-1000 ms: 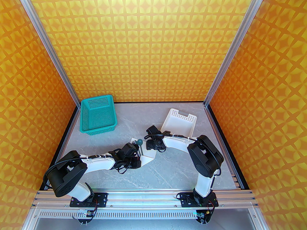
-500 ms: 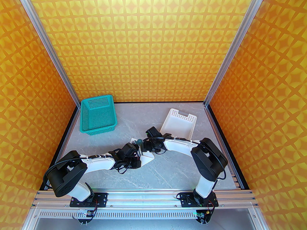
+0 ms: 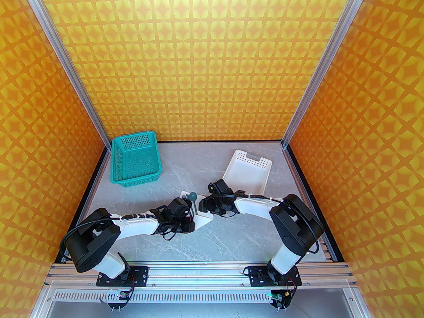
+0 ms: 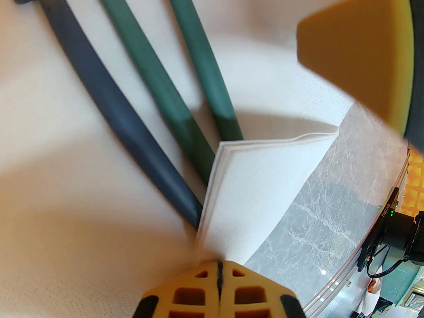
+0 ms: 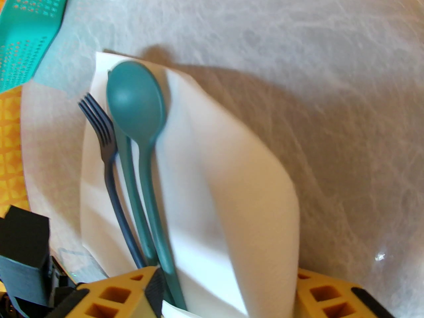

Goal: Place the utensils on the paper napkin and roll it up

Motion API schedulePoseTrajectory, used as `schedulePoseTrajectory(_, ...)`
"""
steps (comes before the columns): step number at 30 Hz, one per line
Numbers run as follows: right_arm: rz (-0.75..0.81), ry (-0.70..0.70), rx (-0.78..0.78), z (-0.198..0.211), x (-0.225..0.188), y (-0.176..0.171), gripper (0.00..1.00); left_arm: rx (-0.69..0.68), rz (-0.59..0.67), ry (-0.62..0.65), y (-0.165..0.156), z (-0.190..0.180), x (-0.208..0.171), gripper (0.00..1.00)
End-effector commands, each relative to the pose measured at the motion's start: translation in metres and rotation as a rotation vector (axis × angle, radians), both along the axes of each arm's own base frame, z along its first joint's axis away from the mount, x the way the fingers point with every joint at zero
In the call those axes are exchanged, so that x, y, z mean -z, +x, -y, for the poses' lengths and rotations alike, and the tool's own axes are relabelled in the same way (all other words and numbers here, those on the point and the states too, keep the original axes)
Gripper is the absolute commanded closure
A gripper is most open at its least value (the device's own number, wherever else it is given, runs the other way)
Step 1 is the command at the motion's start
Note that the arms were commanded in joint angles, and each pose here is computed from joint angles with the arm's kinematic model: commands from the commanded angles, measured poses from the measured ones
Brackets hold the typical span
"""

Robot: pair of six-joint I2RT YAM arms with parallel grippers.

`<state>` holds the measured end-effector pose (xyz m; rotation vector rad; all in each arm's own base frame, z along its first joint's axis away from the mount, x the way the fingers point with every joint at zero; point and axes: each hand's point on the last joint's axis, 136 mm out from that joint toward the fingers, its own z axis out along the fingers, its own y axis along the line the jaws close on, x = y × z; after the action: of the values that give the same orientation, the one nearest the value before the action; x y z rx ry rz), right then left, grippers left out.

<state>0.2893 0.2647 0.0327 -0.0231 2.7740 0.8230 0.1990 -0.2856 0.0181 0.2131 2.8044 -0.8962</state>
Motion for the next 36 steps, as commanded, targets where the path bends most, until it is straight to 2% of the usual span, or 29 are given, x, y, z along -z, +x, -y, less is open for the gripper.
schedulePoseTrajectory(1,0.027,0.115,-0.003,-0.011,-0.014,0.01,0.42,-0.019,-0.012,0.042,-0.002,-0.011,0.008,1.0)
schedulePoseTrajectory(10,0.077,0.157,-0.007,-0.014,-0.034,0.033,0.42,-0.02,-0.011,0.044,-0.002,-0.012,0.007,1.0)
schedulePoseTrajectory(16,0.042,0.149,-0.009,-0.01,-0.029,0.023,0.43,-0.021,-0.009,0.043,-0.002,-0.012,0.007,1.0)
schedulePoseTrajectory(21,0.027,0.068,0.003,0.004,-0.018,0.018,0.47,-0.017,-0.008,0.045,-0.002,-0.011,0.007,1.0)
schedulePoseTrajectory(32,0.074,-0.112,-0.016,0.027,-0.023,0.025,0.72,-0.025,-0.007,0.052,-0.002,-0.013,0.007,1.0)
schedulePoseTrajectory(36,0.071,-0.123,-0.031,0.028,-0.022,0.024,0.9,-0.025,-0.008,0.053,-0.002,-0.013,0.007,1.0)
